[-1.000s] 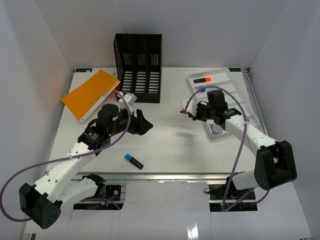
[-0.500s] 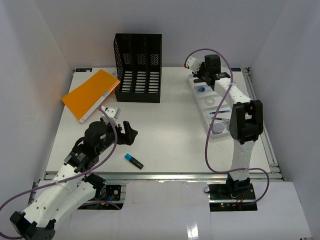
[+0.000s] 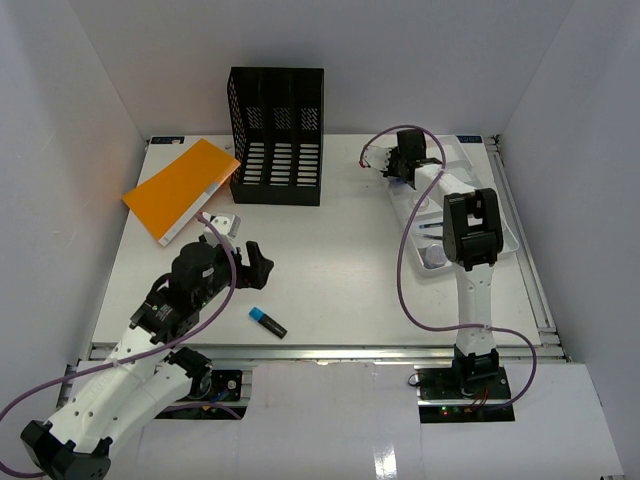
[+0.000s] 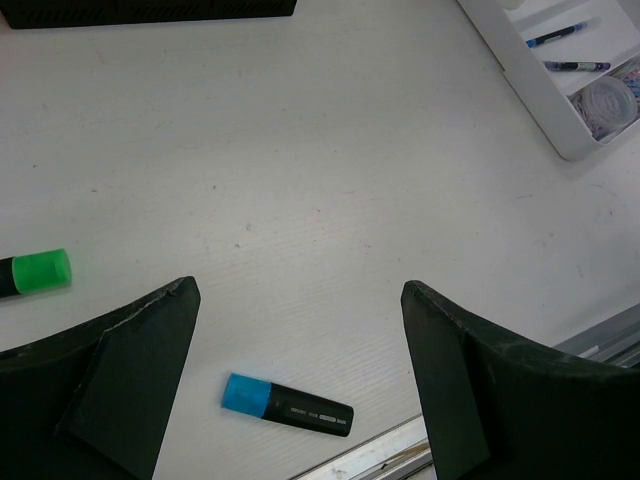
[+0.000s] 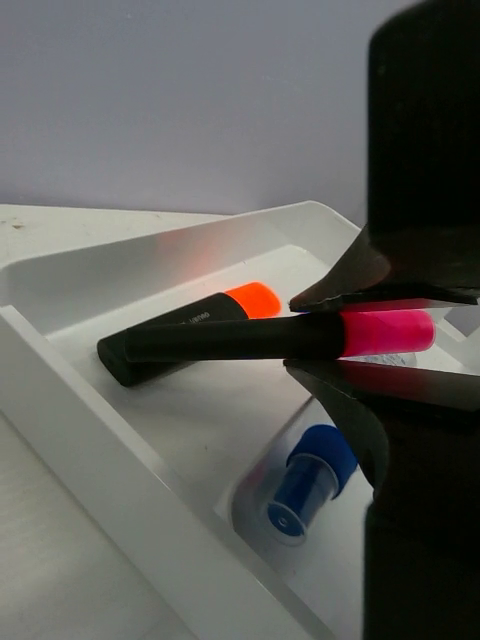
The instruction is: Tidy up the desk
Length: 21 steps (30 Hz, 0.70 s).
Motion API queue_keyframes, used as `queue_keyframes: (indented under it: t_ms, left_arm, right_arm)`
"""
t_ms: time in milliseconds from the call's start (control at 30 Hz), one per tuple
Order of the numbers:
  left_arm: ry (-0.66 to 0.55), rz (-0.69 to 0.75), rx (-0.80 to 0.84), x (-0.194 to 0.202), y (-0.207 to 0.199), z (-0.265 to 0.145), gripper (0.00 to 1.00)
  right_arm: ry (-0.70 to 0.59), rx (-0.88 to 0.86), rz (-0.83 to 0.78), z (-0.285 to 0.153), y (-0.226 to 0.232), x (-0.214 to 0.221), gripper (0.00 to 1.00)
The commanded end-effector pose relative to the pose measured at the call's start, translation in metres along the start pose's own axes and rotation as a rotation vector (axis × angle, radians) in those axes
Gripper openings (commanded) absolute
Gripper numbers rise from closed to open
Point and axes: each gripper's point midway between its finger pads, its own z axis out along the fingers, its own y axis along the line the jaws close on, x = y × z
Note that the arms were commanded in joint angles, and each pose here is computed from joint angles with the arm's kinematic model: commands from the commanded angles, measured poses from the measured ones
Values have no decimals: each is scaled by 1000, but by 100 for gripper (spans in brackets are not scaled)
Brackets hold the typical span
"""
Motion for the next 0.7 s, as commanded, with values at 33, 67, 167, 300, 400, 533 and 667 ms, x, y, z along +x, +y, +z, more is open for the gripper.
queue_keyframes:
  t_ms: [33, 67, 167, 300, 400, 533, 667]
  left_arm:
    - [-7, -13, -1, 1, 1, 0, 93]
    - [-5, -25, 4, 1, -1, -1, 94]
    - [9, -81, 38, 4, -8, -1, 94]
    - [51, -208, 95, 16, -22, -3, 96]
    - [118, -372, 94, 34, -28, -3, 95]
    - [187, -563, 28, 52, -26, -5, 88]
    - [231, -727, -130, 67, -10, -12, 70]
  right_arm:
    - [2, 140, -114, 5, -43, -4, 8]
    - [13, 176, -123, 7, -48, -3, 13]
    - [34, 232, -137, 11, -53, 1, 38]
    - [28, 248, -113, 13, -56, 1, 73]
    - [19, 260, -69, 6, -61, 2, 82]
    - [-31, 280, 31, -26, -74, -4, 84]
    - [-162, 186, 204, -73, -62, -24, 83]
